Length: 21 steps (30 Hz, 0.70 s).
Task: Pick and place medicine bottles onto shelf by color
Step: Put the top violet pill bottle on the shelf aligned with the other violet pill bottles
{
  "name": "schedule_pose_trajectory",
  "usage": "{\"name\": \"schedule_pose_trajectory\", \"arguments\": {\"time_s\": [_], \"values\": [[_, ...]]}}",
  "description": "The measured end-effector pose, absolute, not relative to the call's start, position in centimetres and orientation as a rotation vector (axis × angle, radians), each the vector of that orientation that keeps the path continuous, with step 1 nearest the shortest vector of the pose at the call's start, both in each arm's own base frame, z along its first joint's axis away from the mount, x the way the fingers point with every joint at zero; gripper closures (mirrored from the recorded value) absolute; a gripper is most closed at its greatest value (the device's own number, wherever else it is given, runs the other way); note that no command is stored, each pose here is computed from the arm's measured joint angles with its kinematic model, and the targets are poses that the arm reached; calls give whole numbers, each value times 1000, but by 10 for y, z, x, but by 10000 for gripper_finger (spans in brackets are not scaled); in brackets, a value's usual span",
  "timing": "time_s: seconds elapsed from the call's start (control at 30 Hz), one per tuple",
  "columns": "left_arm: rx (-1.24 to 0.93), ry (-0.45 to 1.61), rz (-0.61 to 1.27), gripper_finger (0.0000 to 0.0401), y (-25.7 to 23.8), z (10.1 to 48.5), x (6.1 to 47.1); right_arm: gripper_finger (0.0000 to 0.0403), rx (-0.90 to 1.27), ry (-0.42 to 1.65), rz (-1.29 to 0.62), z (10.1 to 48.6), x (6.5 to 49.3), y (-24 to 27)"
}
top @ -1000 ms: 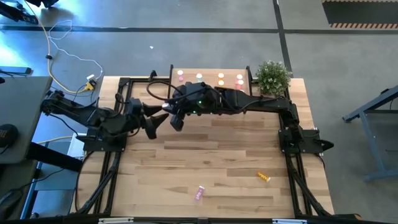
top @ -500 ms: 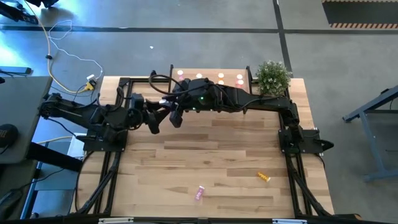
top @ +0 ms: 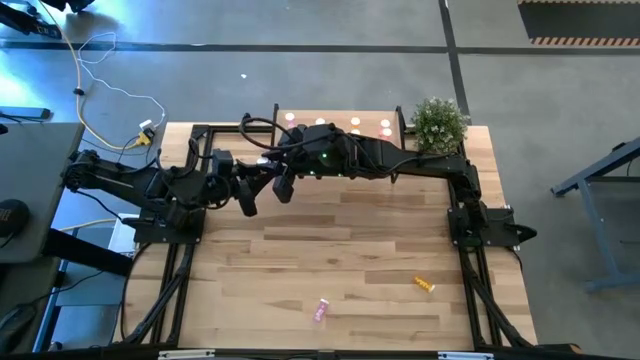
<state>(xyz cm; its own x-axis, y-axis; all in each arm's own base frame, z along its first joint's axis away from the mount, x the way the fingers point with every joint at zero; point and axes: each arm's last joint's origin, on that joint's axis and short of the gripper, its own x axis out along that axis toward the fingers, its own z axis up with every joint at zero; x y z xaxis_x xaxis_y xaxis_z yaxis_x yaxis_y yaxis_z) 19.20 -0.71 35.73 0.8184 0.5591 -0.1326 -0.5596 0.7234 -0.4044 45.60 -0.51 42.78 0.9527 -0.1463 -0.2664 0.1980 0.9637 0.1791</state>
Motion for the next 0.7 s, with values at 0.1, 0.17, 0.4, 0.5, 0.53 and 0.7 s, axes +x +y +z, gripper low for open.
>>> {"name": "schedule_pose_trajectory", "arguments": {"time_s": [0.1,0.17,0.4,0.5,0.53,0.7], "values": [[-430,9,610,279,-7,357,192,304,206,257,-177,428,456,-5],[-428,10,608,283,-7,357,192,304,205,257,-177,428,456,-5],[-394,22,607,295,-7,357,192,255,209,256,-177,428,456,-5],[-375,28,607,297,-7,357,192,222,211,255,-177,428,456,-5],[-367,30,608,297,-7,357,192,213,212,254,-177,428,456,-5],[-332,36,632,295,-7,357,192,187,218,218,-178,443,445,-7]]}}
